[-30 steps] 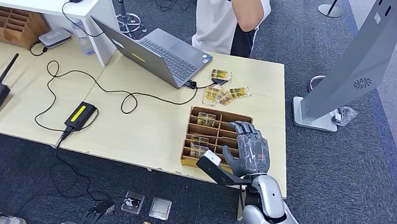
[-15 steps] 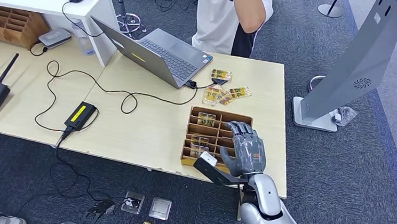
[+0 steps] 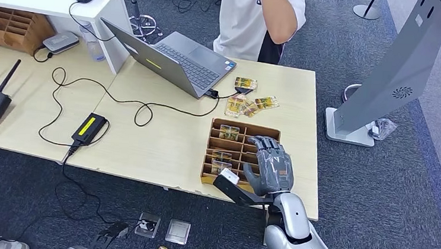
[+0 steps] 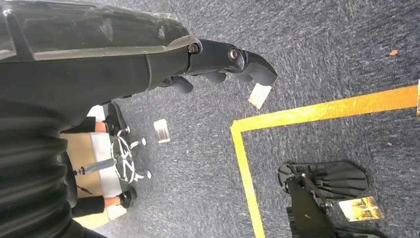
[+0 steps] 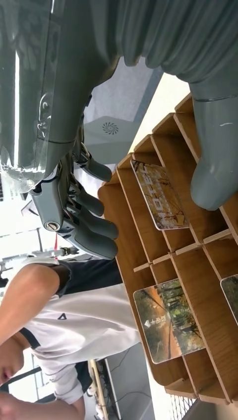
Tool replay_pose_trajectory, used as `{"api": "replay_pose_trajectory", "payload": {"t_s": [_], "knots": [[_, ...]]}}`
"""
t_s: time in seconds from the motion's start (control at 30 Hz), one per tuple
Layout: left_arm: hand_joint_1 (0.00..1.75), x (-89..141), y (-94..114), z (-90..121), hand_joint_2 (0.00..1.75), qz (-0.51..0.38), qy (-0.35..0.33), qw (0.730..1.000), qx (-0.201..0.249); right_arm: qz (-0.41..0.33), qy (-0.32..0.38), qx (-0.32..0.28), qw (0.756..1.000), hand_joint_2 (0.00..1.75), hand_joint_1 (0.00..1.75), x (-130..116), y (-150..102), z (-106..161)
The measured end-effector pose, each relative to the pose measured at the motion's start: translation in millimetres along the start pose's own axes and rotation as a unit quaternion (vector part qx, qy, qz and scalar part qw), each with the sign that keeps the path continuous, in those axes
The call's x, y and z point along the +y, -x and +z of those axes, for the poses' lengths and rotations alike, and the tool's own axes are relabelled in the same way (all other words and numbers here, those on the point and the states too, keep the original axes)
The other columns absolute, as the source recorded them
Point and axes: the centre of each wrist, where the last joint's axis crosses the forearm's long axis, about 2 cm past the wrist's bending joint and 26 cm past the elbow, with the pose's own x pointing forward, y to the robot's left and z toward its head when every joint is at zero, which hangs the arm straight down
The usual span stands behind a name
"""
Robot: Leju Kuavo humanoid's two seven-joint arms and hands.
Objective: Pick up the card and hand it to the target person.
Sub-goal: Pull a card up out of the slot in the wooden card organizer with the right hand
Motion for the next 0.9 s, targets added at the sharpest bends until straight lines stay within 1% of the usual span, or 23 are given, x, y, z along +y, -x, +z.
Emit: {"api": "replay_pose_trajectory", "payload": {"t_s": [0.13, 0.37, 0.57, 0.8, 0.9], "knots": [[0.0, 0.1, -1.1, 0.2, 1.75, -0.001, -0.001, 1.0, 0.0, 0.001, 0.0, 0.003, 1.0, 1.75, 0.66, 0.1, 2.5, 1.2], [0.0, -0.2, 2.5, -0.4, 1.75, 0.006, 0.003, 1.0, 0.001, 0.001, -0.012, 0.0, 1.0, 1.75, 0.65, 3.1, -1.2, 2.0], [0.0, 0.0, 6.4, -1.0, 1.75, 0.013, 0.001, 1.0, 0.0, 0.001, -0.011, 0.005, 1.0, 1.75, 0.65, 2.9, 4.4, -0.4], [0.0, 0.2, 5.9, -0.9, 1.75, 0.012, -0.001, 1.0, 0.002, 0.002, -0.009, 0.006, 1.0, 1.75, 0.68, -0.1, 6.5, -1.4], [0.0, -0.1, 5.8, -0.9, 1.75, 0.013, 0.001, 1.0, 0.003, 0.001, -0.011, 0.002, 1.0, 1.75, 0.73, 0.5, 3.4, -1.6]]}}
